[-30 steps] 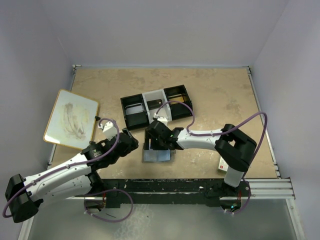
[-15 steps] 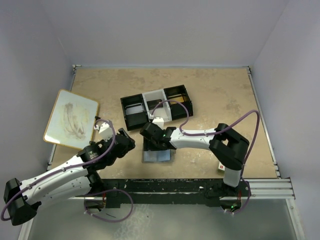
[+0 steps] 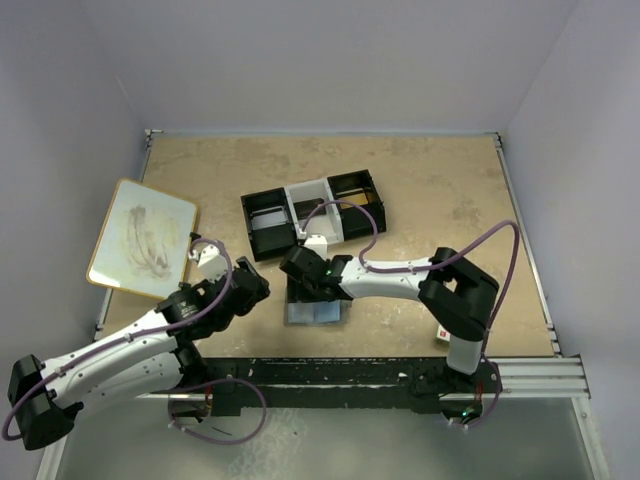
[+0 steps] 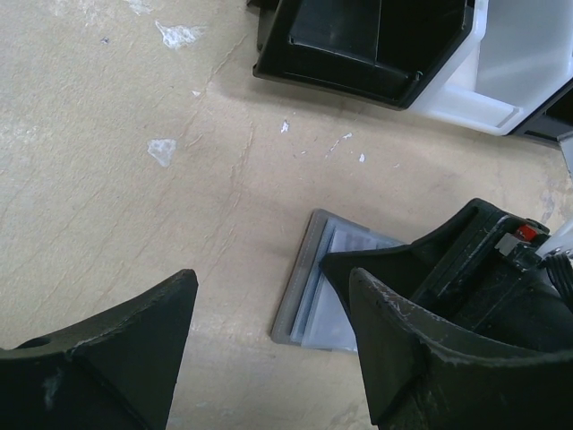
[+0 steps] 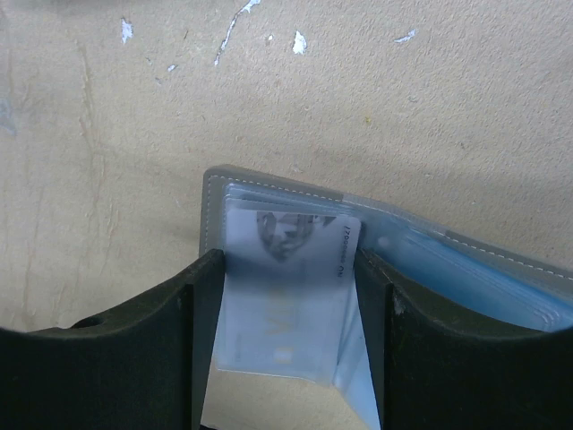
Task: Take the credit cards out of the card holder
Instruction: Adjust the card holder at the center of the board.
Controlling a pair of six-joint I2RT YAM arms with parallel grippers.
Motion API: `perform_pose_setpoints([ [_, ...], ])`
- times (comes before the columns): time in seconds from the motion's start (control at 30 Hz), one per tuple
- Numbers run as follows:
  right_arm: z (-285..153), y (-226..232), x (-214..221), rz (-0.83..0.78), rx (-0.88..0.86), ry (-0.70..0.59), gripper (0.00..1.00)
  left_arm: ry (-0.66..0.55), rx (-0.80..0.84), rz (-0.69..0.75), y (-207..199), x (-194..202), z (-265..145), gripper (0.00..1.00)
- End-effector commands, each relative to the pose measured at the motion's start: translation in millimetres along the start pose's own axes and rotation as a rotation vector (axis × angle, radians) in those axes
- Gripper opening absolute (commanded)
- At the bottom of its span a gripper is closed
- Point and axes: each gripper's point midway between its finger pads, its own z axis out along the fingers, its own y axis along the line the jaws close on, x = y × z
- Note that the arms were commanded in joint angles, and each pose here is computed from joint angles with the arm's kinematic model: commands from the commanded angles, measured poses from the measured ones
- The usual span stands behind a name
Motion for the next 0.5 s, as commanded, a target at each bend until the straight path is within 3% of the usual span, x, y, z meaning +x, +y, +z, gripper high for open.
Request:
perform_pose_setpoints([
  [0.0, 16, -13, 37, 0.008, -0.046, 0.114, 0.62, -0.021, 0.015, -0.021, -9, -7, -2, 0.66],
  [0.33, 15, -19, 40, 0.103, -0.167, 0.159, 0.67, 0.024, 0.053, 0.002, -17, 5, 2, 0.66],
  [0.47, 17, -21, 42, 0.111, -0.166, 0.165, 0.62, 0.040, 0.062, 0.006, -18, 10, 4, 0.66],
])
